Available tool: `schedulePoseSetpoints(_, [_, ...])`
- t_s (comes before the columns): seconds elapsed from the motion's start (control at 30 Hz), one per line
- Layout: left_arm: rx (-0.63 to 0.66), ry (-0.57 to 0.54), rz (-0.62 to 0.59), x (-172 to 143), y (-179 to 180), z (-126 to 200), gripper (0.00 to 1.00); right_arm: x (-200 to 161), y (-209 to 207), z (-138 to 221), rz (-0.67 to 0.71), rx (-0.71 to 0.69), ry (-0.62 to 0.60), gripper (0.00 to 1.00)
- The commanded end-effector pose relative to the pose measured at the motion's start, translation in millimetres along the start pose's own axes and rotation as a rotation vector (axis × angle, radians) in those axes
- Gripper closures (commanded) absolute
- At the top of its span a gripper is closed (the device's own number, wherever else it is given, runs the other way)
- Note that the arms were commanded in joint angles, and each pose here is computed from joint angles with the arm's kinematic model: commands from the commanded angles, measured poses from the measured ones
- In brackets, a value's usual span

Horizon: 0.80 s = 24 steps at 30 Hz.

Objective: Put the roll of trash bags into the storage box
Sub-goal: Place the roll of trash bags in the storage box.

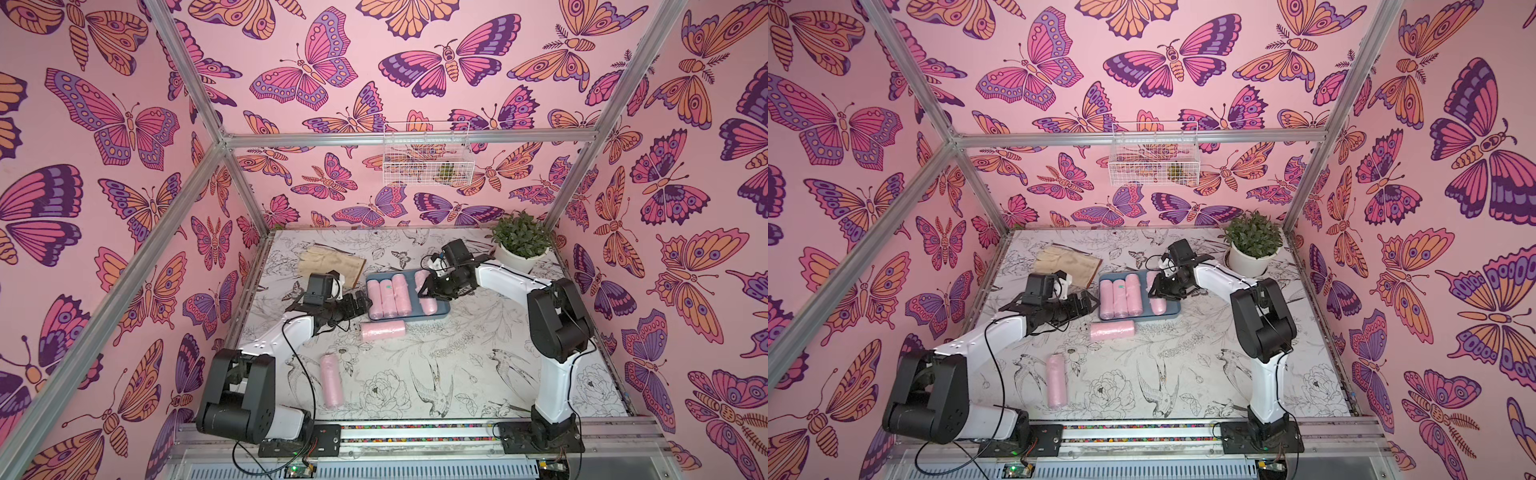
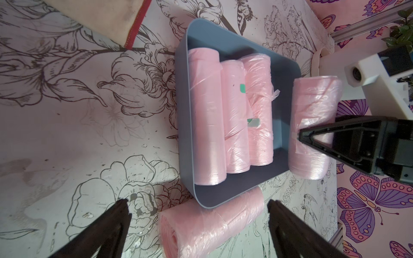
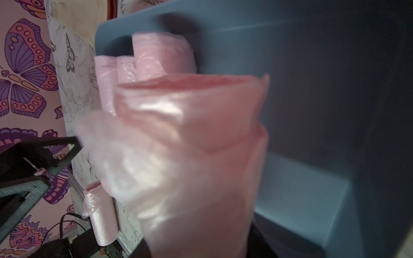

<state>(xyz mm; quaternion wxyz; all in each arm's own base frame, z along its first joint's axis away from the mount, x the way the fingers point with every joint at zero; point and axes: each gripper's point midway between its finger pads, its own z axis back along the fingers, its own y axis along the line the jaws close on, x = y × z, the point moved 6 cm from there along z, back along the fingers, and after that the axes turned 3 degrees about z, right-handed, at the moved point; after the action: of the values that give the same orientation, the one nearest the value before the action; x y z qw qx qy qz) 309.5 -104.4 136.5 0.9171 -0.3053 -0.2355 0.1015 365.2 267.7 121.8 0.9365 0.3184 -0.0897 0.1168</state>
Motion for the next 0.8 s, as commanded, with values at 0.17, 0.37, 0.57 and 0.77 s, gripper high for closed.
schedulePoseSetpoints(0.17, [-0.003, 0.016, -0.002, -1, 0, 0, 0.00, 26, 4, -16, -0.053, 0.079, -0.038, 0.62])
schedulePoseSetpoints(0.37, [-0.004, 0.019, 0.000, -2, 1, 0, 0.00, 29, -2, -27, -0.079, 0.078, -0.029, 0.62])
schedulePoseSetpoints(0.57, [-0.004, 0.019, -0.002, -3, 2, 1, 0.00, 29, -7, -35, -0.092, 0.071, -0.011, 0.62])
schedulePoseSetpoints(0.77, [-0.004, 0.020, -0.003, -4, 2, 1, 0.00, 26, -12, -43, -0.105, 0.071, 0.008, 0.60])
